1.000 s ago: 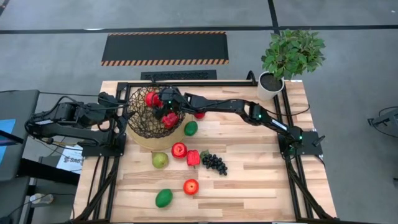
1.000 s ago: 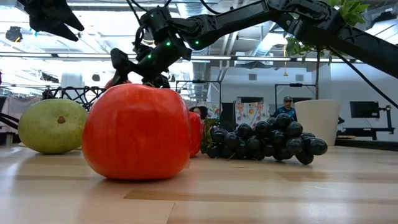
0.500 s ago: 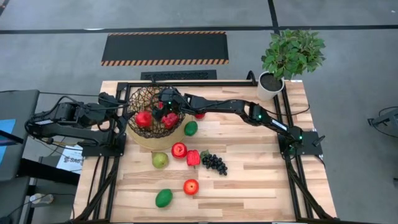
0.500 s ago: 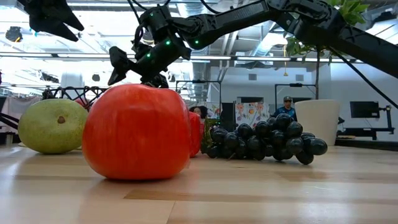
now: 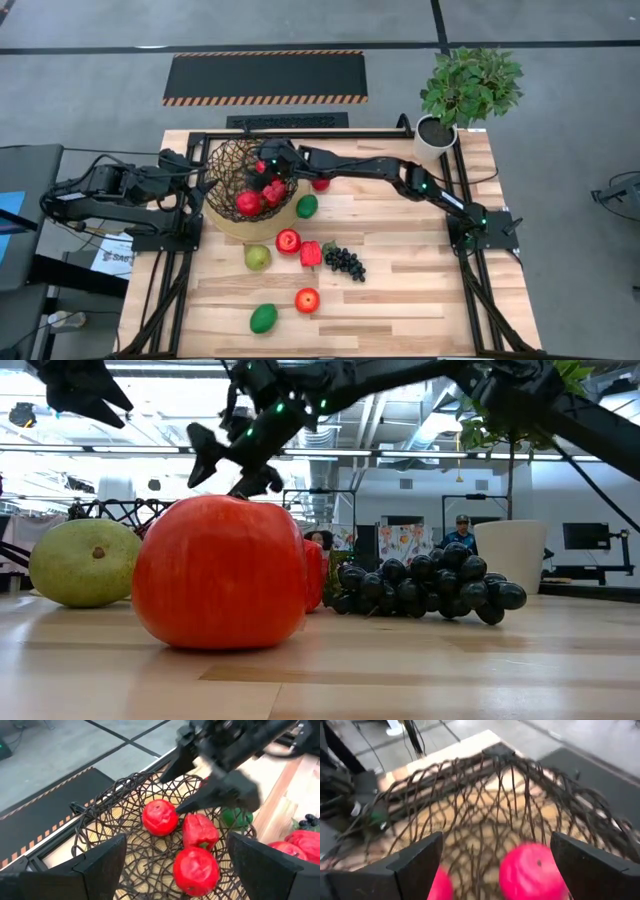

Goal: Build produce basket
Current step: Put the red bell pepper into the black wire basket

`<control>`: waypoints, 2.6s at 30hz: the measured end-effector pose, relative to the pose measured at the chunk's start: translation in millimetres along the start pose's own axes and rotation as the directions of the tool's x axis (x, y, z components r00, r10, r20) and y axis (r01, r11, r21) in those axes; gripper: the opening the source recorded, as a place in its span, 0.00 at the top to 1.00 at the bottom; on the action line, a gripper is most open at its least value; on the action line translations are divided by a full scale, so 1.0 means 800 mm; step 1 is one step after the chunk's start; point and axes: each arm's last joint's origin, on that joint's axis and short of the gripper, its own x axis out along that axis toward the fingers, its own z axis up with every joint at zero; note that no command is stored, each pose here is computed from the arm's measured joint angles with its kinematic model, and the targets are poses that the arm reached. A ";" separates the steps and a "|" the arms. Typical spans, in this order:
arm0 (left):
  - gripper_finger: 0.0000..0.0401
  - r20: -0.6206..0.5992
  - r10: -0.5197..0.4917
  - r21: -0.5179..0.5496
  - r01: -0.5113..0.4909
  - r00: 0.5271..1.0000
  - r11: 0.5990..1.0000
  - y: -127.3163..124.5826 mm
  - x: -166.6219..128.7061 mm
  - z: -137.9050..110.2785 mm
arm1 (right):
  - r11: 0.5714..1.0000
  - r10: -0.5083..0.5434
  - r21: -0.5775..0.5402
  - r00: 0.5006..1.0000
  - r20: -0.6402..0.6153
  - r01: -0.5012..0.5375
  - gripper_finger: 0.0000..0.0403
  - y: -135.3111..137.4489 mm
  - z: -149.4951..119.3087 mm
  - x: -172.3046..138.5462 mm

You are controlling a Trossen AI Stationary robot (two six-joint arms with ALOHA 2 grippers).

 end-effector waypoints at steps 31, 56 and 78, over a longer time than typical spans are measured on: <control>0.18 -0.046 -0.005 0.025 0.006 0.999 1.000 0.002 0.000 -0.005 | 0.974 -0.118 -0.221 0.752 -0.648 -0.038 0.05 0.069 -0.037 -0.225; 0.18 -0.046 -0.005 0.008 0.006 0.999 1.000 0.002 0.000 -0.005 | 0.996 0.002 0.080 0.834 -0.551 0.050 0.05 0.126 -0.138 -0.184; 0.18 -0.044 -0.005 0.004 0.005 0.999 1.000 0.002 0.000 -0.005 | 0.906 -0.079 0.294 0.804 -0.590 0.305 0.05 0.161 -0.211 -0.168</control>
